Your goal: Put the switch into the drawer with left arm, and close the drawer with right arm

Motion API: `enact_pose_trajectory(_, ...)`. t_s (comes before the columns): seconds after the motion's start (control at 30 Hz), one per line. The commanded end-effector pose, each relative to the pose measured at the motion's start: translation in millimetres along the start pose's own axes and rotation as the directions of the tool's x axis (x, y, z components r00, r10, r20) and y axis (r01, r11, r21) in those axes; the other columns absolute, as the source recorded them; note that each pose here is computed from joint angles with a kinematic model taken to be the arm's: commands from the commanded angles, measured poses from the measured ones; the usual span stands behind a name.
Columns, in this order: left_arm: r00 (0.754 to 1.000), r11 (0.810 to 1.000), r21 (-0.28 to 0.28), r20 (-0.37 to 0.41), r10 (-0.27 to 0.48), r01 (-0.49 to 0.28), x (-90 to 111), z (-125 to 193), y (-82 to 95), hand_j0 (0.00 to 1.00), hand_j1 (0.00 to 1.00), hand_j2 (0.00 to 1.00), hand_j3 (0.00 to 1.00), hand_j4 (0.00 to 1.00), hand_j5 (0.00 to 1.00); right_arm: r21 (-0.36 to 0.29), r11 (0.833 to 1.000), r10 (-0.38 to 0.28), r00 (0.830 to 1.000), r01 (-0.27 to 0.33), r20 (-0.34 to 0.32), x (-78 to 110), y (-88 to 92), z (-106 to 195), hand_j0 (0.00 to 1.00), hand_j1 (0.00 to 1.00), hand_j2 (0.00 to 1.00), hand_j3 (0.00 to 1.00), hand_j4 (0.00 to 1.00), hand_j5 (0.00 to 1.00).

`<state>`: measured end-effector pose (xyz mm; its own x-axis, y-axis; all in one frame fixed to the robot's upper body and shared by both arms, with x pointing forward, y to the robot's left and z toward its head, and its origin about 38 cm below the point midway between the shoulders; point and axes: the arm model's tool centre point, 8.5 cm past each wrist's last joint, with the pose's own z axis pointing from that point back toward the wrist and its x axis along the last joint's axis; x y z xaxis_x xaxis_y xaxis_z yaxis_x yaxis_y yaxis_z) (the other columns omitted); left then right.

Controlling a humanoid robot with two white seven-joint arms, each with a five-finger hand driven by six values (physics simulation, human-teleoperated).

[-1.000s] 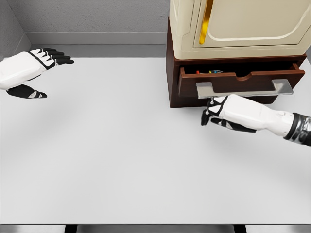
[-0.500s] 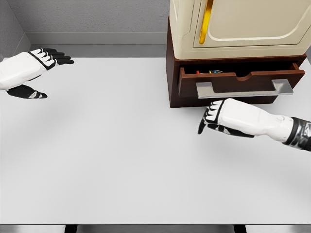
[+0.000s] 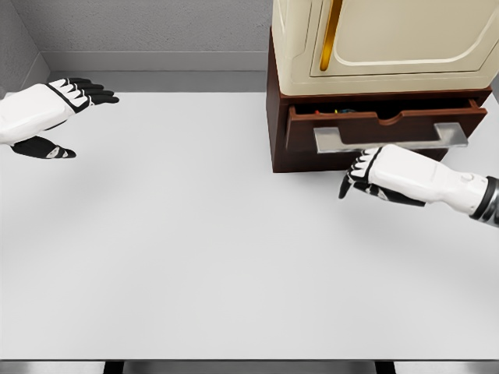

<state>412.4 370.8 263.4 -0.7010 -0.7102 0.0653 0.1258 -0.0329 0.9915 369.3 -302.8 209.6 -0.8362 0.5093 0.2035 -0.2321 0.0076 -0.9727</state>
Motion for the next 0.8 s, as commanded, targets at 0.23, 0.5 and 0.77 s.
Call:
enact_pose_trajectory(0.23,1.000,1.000,0.004,-0.001,0.004,-0.004,-0.3,0.5,1.0,1.00,1.00,1.00,1.00,1.00,1.00,-0.055,0.998,0.023,0.999,-0.025,-0.024,-9.0,-23.1,2.3,0.45,0.45,0.45,0.45,0.45,0.45)
enact_pose_trajectory(0.5,1.000,1.000,0.002,-0.006,0.007,-0.007,-1.9,1.2,0.1,1.00,1.00,1.00,1.00,1.00,1.00,-0.069,0.997,0.031,0.999,-0.033,-0.033,-11.8,-27.2,3.0,0.46,0.46,0.46,0.46,0.46,0.46)
enact_pose_trajectory(0.77,1.000,1.000,0.003,-0.005,0.008,-0.008,-1.7,0.8,-0.2,1.00,1.00,1.00,1.00,1.00,1.00,-0.081,0.996,0.027,0.999,-0.030,-0.034,-14.2,-27.7,-1.6,0.46,0.46,0.46,0.46,0.46,0.46)
